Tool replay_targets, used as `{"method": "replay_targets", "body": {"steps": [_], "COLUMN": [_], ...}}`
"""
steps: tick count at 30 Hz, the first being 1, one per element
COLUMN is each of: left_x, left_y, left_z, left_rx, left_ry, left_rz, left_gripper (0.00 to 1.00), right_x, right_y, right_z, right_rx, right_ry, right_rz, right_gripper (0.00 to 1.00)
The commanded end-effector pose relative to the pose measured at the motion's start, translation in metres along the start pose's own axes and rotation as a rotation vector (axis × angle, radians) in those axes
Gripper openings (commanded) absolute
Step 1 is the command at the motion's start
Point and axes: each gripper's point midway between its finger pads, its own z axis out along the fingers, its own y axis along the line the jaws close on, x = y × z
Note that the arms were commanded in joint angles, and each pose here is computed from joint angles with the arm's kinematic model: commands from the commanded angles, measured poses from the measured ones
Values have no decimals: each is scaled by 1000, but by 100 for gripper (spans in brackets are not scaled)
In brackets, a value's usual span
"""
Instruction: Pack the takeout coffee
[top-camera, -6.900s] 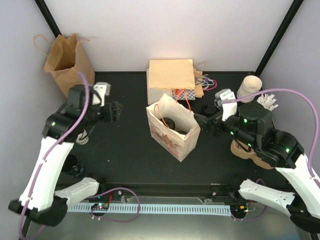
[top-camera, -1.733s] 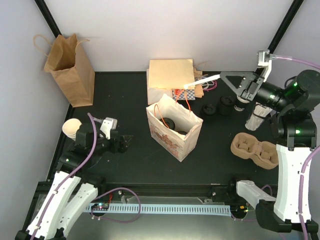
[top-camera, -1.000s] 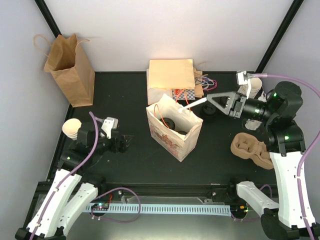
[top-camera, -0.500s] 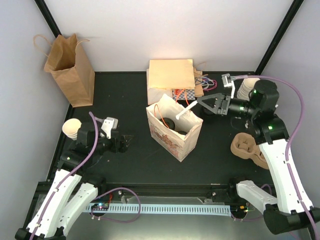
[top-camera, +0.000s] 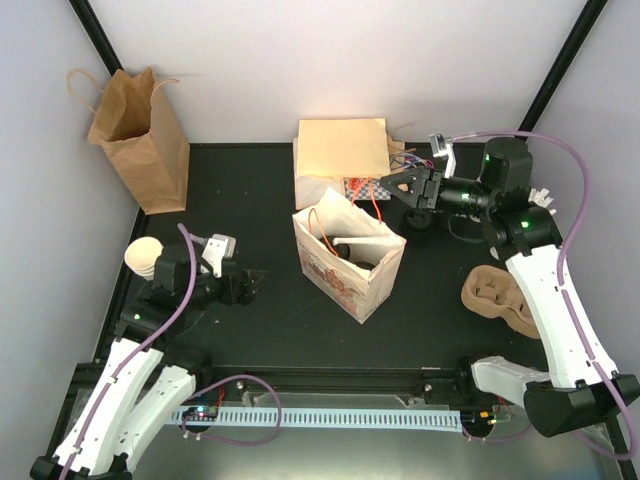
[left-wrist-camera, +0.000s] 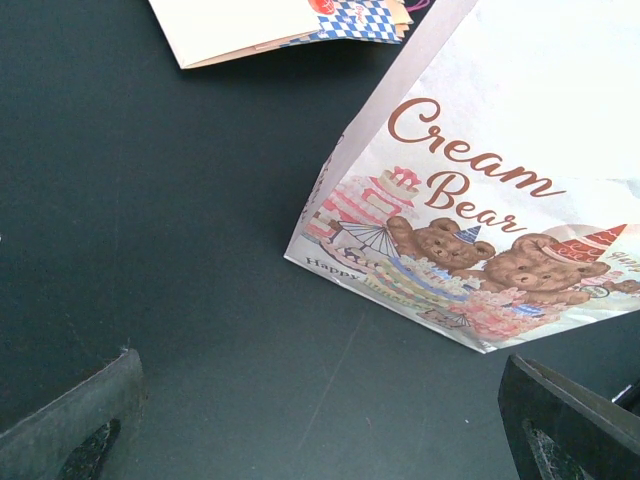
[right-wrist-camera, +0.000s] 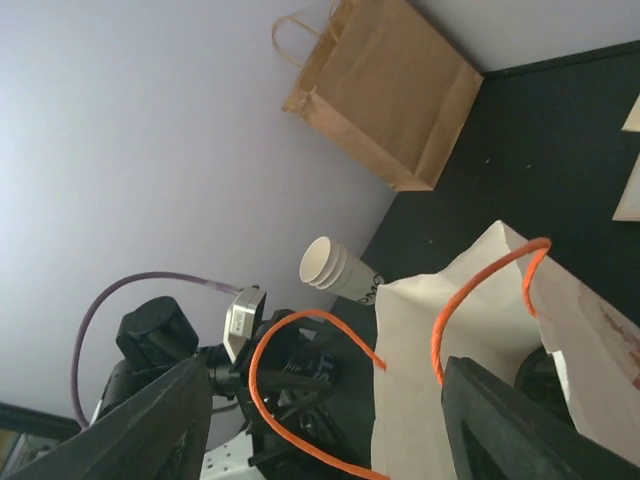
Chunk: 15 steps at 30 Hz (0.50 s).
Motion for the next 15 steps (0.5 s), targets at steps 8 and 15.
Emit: {"method": "replay_targets", "body": {"steps": [8,15], "left_x": [-7,-8], "left_y": [-5,-6], "left_z": [-4,-6], "left_rx": [12,14], "left_ry": [-24,-33], "left_rz": [9,13], "left_gripper": [99,99], "right_x": [-26,-25], "right_y": [-20,-89], "right_z": [-72,-160], "right_rx": [530,1155], "right_ry": [-211,-293], "right_rz": [-203,-121], "right_gripper": [72,62]}}
